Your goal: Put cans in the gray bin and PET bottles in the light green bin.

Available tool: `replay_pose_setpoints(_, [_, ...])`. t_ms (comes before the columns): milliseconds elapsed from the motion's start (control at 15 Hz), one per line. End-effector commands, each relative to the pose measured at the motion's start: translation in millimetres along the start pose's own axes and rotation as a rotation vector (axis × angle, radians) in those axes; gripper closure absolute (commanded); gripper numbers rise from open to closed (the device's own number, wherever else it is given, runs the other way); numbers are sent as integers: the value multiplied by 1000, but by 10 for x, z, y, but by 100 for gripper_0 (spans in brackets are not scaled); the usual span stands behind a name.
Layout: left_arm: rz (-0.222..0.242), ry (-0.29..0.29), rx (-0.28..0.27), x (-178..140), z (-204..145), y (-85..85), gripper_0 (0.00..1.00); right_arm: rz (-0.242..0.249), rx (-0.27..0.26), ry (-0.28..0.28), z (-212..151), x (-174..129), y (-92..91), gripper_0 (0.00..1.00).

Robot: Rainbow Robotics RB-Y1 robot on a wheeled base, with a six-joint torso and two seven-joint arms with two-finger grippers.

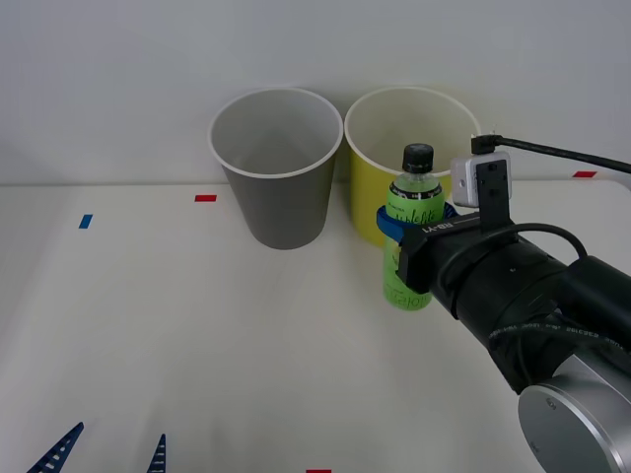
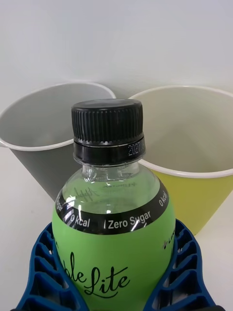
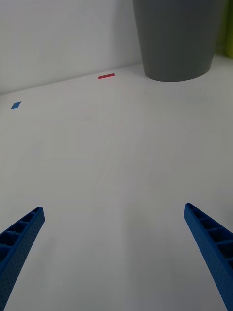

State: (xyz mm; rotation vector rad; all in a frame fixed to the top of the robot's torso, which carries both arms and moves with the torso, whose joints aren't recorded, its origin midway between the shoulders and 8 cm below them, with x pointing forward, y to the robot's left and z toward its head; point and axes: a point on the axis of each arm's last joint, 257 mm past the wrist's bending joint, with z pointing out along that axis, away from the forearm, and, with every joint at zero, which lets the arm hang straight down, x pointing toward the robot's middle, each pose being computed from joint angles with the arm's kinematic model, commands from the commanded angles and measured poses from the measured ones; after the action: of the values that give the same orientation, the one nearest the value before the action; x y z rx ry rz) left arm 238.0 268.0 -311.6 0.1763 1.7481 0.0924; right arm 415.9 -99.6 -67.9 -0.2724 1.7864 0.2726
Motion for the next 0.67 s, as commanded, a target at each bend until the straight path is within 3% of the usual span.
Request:
replay_pose_setpoints(67, [0,0,0,0,0,0,0,38,10,5,-20,-296,-75,100])
replay_pose_setpoints(200, [0,0,0,0,0,0,0,99,11,-41,-23,-569,-118,100])
replay_pose_setpoints(667, [0,0,0,0,0,0,0,85,51,-228,-109,-1446,-396,100])
